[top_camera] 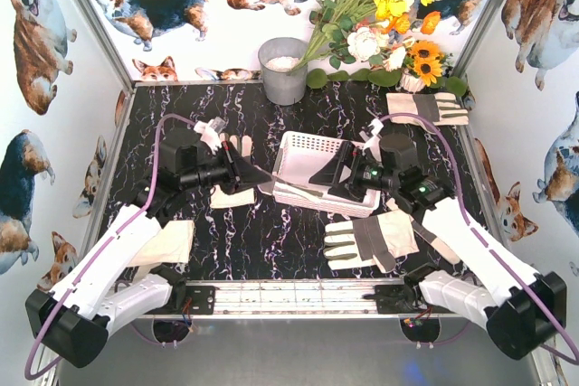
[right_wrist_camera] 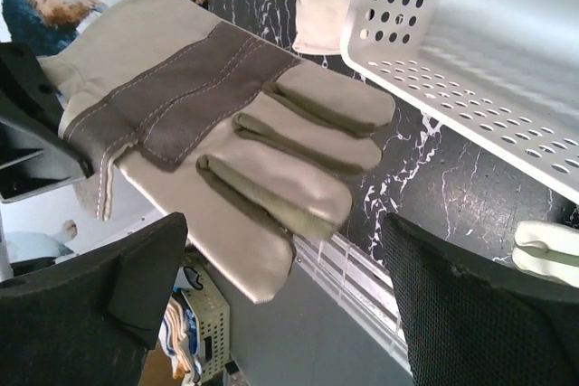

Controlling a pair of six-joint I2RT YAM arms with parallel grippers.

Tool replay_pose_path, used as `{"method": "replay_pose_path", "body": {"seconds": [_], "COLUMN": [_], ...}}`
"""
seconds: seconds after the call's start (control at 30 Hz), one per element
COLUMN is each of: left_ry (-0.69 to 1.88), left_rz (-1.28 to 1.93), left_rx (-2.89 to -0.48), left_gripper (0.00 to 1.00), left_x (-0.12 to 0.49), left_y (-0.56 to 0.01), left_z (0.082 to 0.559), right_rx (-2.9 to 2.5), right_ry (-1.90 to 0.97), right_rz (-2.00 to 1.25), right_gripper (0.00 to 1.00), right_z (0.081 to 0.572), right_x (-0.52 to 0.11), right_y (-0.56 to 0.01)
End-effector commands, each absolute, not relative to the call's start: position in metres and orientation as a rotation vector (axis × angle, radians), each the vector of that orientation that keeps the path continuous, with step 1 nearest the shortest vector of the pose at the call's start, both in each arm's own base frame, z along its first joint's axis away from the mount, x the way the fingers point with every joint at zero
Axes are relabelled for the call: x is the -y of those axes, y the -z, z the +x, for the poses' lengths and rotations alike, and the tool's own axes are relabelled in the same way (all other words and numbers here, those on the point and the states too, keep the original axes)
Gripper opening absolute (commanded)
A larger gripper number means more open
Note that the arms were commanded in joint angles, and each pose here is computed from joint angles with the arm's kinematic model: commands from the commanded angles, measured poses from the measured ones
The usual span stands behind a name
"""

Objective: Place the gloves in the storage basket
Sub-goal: Pair the glove with the glove.

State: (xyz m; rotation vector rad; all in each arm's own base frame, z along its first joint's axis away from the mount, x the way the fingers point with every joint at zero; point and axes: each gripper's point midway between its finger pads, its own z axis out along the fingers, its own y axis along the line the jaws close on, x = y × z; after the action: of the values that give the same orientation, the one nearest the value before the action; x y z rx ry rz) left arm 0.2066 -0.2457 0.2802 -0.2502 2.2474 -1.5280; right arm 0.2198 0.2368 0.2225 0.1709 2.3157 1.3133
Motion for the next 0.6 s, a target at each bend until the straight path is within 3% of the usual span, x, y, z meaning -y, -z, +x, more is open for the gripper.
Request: {"method": "replay_pose_path", "body": {"seconds": [0.0,0.37,0.57], "left_ry": [1.525,1.527,1.544], "left_rz": [-0.247,-0.305,-0.287], "left_rx": [-2.091,-1.811,-1.825], "left_gripper": [0.0,0.0,0.0], "left_x": [0.246,0.243,0.248], "left_y": [-0.314,-0.347,-0.342], "left_z": [0.222,0.252,0.251], "right_rx": [-2.238,-2.166,-2.032], "right_ry": [-1.298,-1.223,-1.323], "right_rz": [0.228,0.676,0.824], "right_gripper": [0.91,0.91,0.89], "right_z": [0.224,0.255,0.278], "right_x": [-0.23,-0.213,-0.218], "right_y": [-0.242,-0.241,-0.265]}}
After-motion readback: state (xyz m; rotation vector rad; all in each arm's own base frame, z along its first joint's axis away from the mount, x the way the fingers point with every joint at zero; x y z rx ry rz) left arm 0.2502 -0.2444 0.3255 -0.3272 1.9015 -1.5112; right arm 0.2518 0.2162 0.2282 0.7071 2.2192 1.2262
